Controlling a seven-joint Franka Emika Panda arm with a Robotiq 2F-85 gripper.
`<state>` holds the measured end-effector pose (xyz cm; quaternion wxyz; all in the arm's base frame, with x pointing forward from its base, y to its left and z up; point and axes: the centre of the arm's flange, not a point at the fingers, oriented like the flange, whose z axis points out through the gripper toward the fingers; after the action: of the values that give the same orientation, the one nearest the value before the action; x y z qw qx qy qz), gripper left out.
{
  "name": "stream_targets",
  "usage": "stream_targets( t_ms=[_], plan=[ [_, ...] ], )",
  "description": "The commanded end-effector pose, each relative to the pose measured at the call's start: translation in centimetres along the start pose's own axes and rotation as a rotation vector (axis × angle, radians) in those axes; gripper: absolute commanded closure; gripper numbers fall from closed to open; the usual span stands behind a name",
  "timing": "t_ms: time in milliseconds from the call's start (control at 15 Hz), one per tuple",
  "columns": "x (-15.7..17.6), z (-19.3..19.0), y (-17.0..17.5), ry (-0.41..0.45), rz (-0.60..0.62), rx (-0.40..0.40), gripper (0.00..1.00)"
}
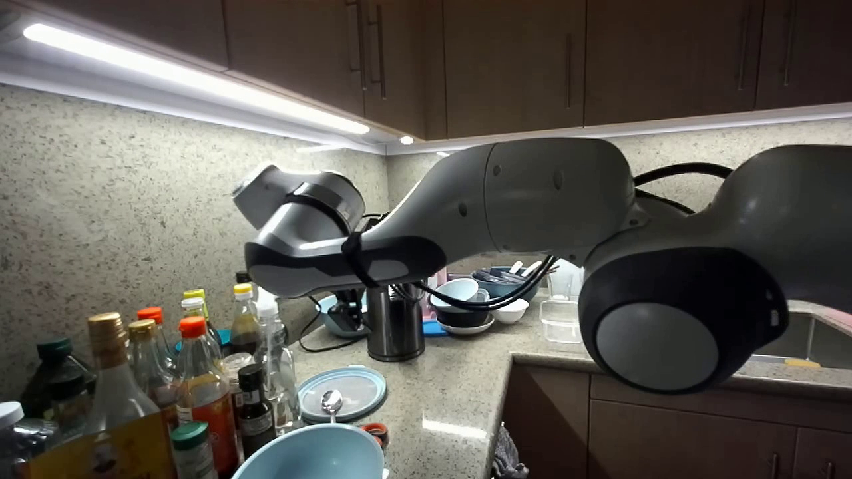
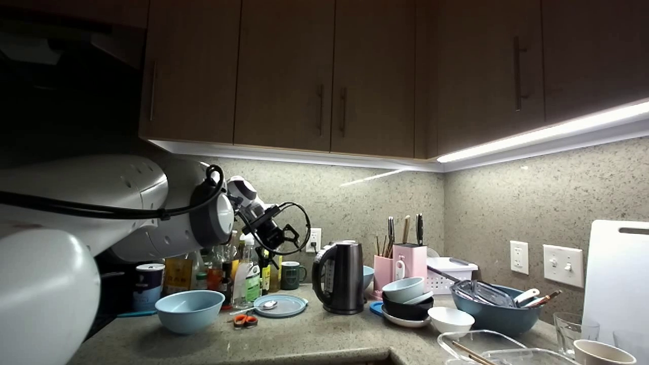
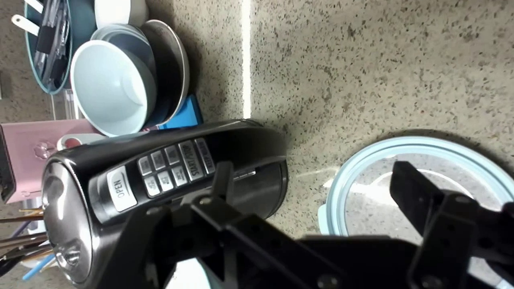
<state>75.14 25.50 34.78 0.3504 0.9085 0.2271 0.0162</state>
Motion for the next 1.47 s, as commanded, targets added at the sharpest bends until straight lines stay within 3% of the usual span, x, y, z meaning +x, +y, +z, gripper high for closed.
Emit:
stream_targets(
  t_ms=[0,133,267,467,733,800,933,1000,1200,1333,1400],
  plan=[
    [-0.1,-0.2,0.3,-0.021,0.088,0.023,0.0],
    [-0.2,0.4,0.6,-0.044,0.218,0.02,0.0],
    [0.1,1.3,1.4,-0.047,0.271,-0.004,0.0],
    [0.7,2.5,2.6,-0.045,0.273,-0.017,0.0],
    [1.8,3.4,2.7,-0.032,0.181,-0.002,0.0],
    [-0.3,3.4,2.4,-0.038,0.234,-0.016,0.0],
    [-0.3,3.6,2.1,-0.04,0.228,-0.016,0.0],
    [-0.3,3.8,2.4,-0.052,0.09,0.013,0.0],
    [1.1,4.1,3.1,-0.022,-0.055,0.037,0.0],
    [2.3,4.5,3.2,-0.052,-0.127,0.065,0.0],
    [2.6,4.8,3.3,-0.064,-0.109,0.032,0.0]
  ],
)
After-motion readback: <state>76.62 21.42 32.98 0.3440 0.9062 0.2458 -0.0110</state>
